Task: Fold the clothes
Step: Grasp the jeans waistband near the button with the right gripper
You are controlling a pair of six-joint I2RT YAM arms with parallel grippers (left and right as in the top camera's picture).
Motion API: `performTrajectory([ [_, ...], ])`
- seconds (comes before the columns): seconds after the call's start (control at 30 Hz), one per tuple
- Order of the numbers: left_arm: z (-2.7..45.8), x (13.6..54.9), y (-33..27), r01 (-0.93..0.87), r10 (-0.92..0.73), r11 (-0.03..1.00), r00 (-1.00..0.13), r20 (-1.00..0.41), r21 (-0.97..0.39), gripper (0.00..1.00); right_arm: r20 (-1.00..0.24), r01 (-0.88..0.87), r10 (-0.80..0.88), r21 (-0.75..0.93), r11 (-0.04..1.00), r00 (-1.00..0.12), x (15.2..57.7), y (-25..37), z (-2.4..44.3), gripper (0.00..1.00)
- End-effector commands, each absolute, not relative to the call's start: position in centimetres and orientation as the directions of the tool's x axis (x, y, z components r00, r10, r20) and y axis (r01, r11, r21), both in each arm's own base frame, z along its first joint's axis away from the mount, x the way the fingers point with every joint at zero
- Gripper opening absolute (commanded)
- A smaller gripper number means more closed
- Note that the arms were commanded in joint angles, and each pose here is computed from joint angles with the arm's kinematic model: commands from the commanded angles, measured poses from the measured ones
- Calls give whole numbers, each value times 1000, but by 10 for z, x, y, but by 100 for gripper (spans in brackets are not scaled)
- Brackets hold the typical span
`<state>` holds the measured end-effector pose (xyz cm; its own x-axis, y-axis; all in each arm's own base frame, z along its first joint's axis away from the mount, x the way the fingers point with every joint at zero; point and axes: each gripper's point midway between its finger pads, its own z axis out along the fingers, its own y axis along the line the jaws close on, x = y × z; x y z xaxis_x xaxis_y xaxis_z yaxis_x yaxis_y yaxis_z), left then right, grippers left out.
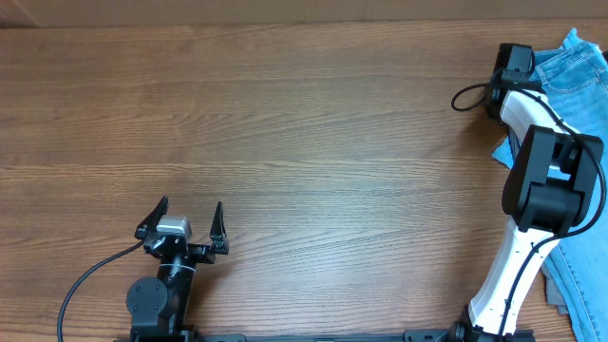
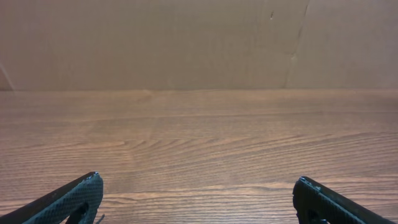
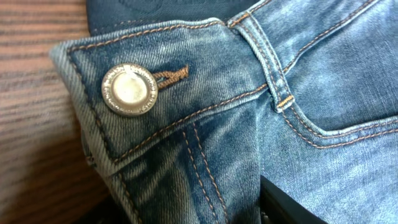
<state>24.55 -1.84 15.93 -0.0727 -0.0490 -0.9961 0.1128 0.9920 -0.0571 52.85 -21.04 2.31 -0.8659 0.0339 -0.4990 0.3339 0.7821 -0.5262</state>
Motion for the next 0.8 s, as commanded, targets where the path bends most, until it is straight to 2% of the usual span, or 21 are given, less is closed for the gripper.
performTrajectory([
  [0.0, 159, 245, -18, 114, -31, 993, -66, -997, -38, 100, -549, 384, 62, -496, 779, -834, 539, -209, 24, 59],
  [0.1, 159, 245, -18, 114, -31, 993, -66, -997, -38, 100, -562, 386, 53, -492, 780, -825, 545, -205, 31, 67],
  [0.17, 159, 245, -18, 114, -31, 993, -66, -997, -38, 100, -569, 386, 49, -490, 782, -821, 549, -203, 35, 67],
  [0.2, 159, 245, -18, 114, -31, 993, -66, -997, -38, 100, -573, 387, 47, -489, 782, -819, 550, -202, 37, 65],
  [0.27, 159, 245, -18, 114, -31, 993, -66, -997, -38, 100, -576, 389, 47, -487, 782, -816, 552, -202, 39, 49],
  [0.37, 159, 245, -18, 114, -31, 993, -66, -997, -38, 100, -571, 386, 50, -485, 785, -820, 550, -201, 37, 37],
  [0.47, 159, 245, -18, 114, -31, 993, -66, -997, -38, 100, -562, 385, 63, -476, 791, -825, 547, -202, 34, 32],
  [0.63, 159, 245, -18, 114, -31, 993, -66, -997, -38, 100, -562, 389, 80, -455, 801, -823, 546, -204, 31, 33],
  [0.77, 159, 245, -18, 114, -31, 993, -66, -997, -38, 100, -562, 389, 80, -456, 801, -824, 546, -203, 31, 12],
])
